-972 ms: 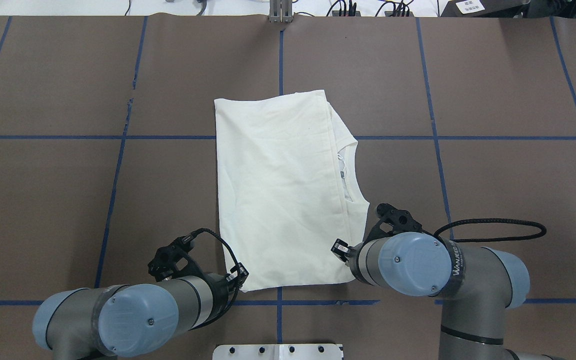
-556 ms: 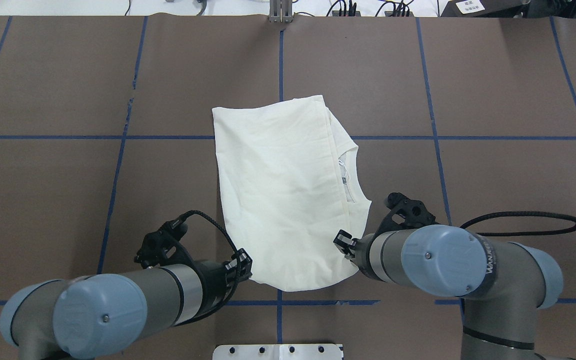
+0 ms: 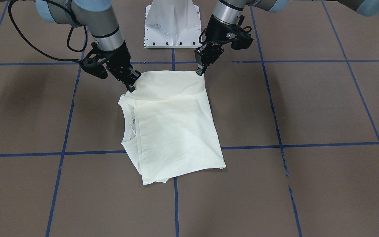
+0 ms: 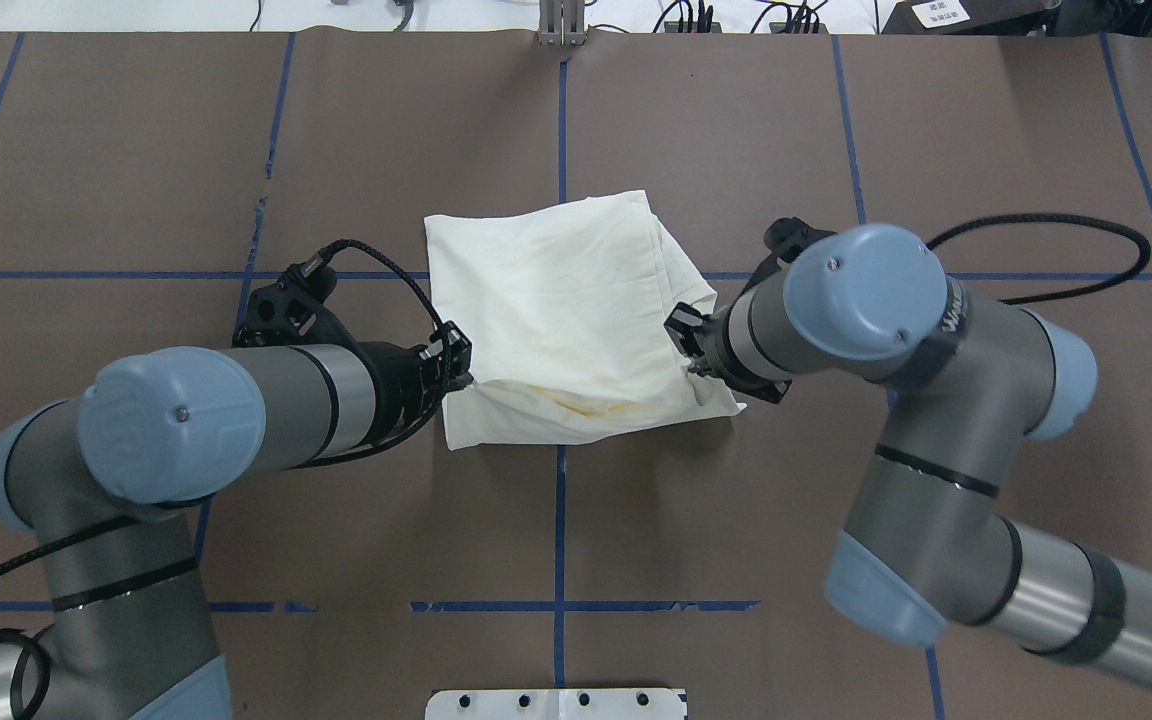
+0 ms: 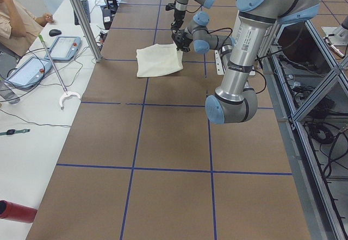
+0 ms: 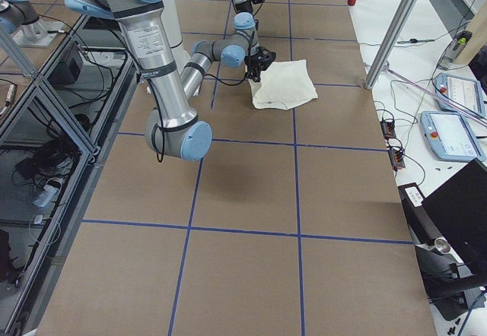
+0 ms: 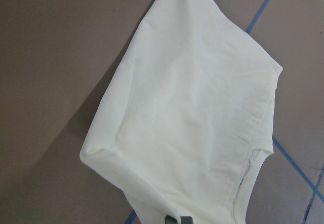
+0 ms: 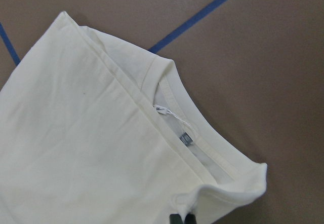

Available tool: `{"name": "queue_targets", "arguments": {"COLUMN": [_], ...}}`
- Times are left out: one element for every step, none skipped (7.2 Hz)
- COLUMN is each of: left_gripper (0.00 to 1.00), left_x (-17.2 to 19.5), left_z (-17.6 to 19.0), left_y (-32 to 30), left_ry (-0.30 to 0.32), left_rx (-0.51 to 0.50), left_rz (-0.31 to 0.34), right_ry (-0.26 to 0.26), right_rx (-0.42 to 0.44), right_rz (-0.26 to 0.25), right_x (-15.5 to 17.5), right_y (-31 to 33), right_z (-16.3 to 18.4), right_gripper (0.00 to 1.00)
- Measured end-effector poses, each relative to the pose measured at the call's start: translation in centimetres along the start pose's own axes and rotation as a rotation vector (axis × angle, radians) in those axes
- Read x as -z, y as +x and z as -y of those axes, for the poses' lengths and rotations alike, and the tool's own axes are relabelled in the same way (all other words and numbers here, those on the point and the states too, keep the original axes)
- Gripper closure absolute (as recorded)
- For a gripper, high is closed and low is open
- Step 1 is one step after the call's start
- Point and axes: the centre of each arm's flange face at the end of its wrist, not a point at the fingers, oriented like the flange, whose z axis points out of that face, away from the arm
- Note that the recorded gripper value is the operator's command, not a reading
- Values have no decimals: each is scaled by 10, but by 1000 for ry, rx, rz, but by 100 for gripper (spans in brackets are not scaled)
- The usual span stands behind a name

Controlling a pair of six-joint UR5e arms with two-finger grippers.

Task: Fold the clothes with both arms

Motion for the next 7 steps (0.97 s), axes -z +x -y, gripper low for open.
{"name": "queue_targets", "arguments": {"left_gripper": [100, 100, 100, 100, 100, 100, 100], "left_x": [-17, -39, -66, -89, -102, -115, -127], "left_z": [16, 32, 51, 69, 86, 102, 115], "left_y": [5, 7, 10, 17, 23, 23, 19], "left_ry": [31, 56, 77, 99, 123, 147, 164], "left_rx": [-14, -18, -19, -32, -55, -81, -95], "left_rz": [6, 2, -12, -26, -27, -13, -2], "right_ry": [-10, -14, -15, -14, -8, -1, 4], "right_rx": [-9, -17, -23, -24, -18, -8, 1], "right_rz": [-12, -13, -1, 9, 12, 13, 14], "right_x": [-11, -27, -44, -59, -74, -87, -95], "right_y": [-27, -50, -72, -90, -105, -116, -125], "right_z": [28, 51, 71, 87, 102, 116, 126], "right_gripper": [100, 100, 100, 100, 100, 100, 100]}}
